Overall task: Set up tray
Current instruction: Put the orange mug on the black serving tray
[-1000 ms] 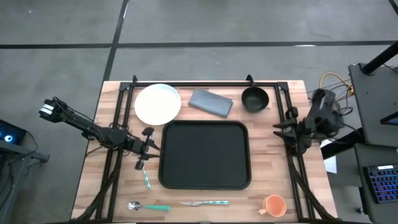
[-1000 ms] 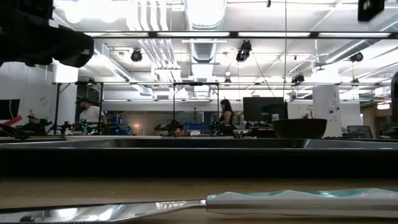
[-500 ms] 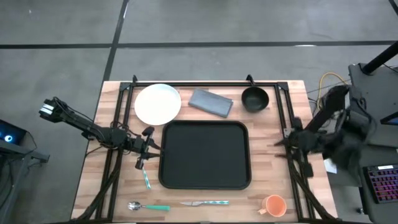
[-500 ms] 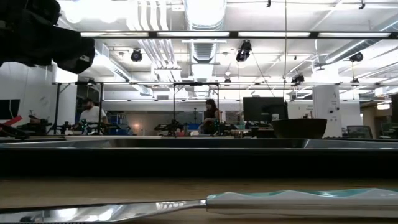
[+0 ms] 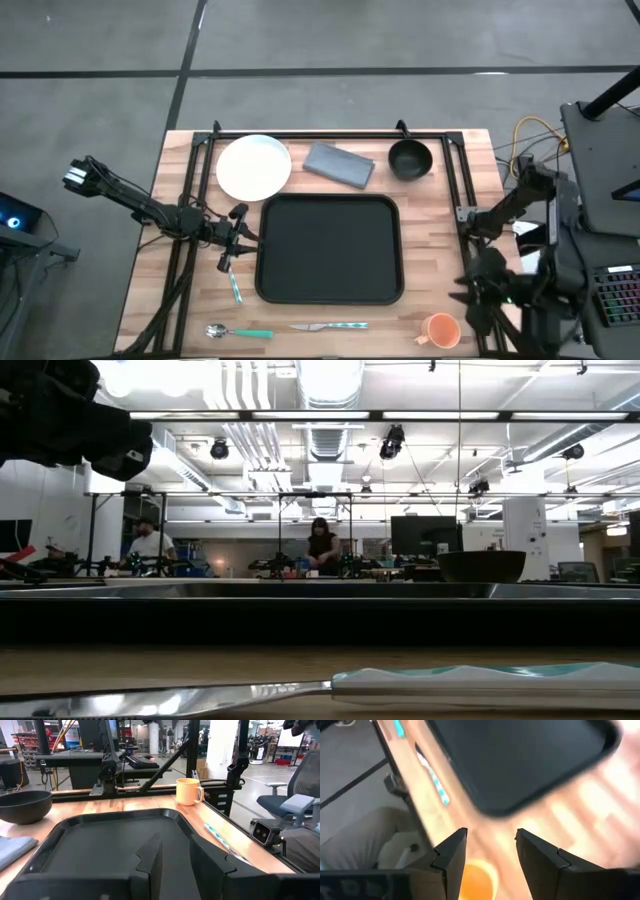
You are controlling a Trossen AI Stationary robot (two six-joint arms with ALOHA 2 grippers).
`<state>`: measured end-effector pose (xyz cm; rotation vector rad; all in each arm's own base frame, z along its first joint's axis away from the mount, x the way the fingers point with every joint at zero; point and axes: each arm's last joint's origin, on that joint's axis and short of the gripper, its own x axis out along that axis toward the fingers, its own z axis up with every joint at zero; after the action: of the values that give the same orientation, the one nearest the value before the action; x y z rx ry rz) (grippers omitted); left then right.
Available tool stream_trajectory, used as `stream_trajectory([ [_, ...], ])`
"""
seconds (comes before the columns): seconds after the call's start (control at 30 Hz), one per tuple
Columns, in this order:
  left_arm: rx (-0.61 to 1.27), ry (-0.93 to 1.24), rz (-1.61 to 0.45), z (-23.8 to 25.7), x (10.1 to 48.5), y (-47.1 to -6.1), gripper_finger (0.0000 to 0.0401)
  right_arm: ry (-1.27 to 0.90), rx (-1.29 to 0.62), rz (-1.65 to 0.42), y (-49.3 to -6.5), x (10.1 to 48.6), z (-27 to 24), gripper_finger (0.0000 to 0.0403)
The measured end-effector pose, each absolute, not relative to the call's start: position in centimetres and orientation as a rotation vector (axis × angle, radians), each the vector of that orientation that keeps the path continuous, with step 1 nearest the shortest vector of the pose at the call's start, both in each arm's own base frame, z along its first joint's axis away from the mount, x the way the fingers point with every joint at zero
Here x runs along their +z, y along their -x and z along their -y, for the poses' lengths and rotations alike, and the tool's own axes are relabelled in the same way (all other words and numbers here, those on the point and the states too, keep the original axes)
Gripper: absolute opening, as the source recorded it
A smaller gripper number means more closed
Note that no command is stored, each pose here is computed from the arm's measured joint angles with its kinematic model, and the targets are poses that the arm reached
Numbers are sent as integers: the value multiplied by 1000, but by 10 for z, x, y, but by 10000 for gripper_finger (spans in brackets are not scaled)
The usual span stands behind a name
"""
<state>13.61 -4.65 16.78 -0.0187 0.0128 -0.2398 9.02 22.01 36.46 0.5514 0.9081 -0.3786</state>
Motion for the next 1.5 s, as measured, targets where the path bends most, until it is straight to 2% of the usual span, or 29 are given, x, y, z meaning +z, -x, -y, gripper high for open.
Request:
stream_trajectory([
  [0.17, -240, 18, -15, 47, 168, -136, 79, -612, -449, -915, -79, 346, -237, 162],
  [0.33, -240, 18, -15, 47, 167, -136, 79, -696, -617, -1076, -74, 325, -245, 162],
  [0.83, -241, 21, -5, 46, 169, -136, 79, -815, -628, -1061, -99, 279, -285, 162],
  [1.03, -241, 22, -2, 46, 169, -135, 79, -774, -659, -1178, -106, 265, -292, 162],
  [1.5, -242, 47, 15, 47, 175, -137, 79, -776, -721, -1255, -102, 246, -290, 162],
])
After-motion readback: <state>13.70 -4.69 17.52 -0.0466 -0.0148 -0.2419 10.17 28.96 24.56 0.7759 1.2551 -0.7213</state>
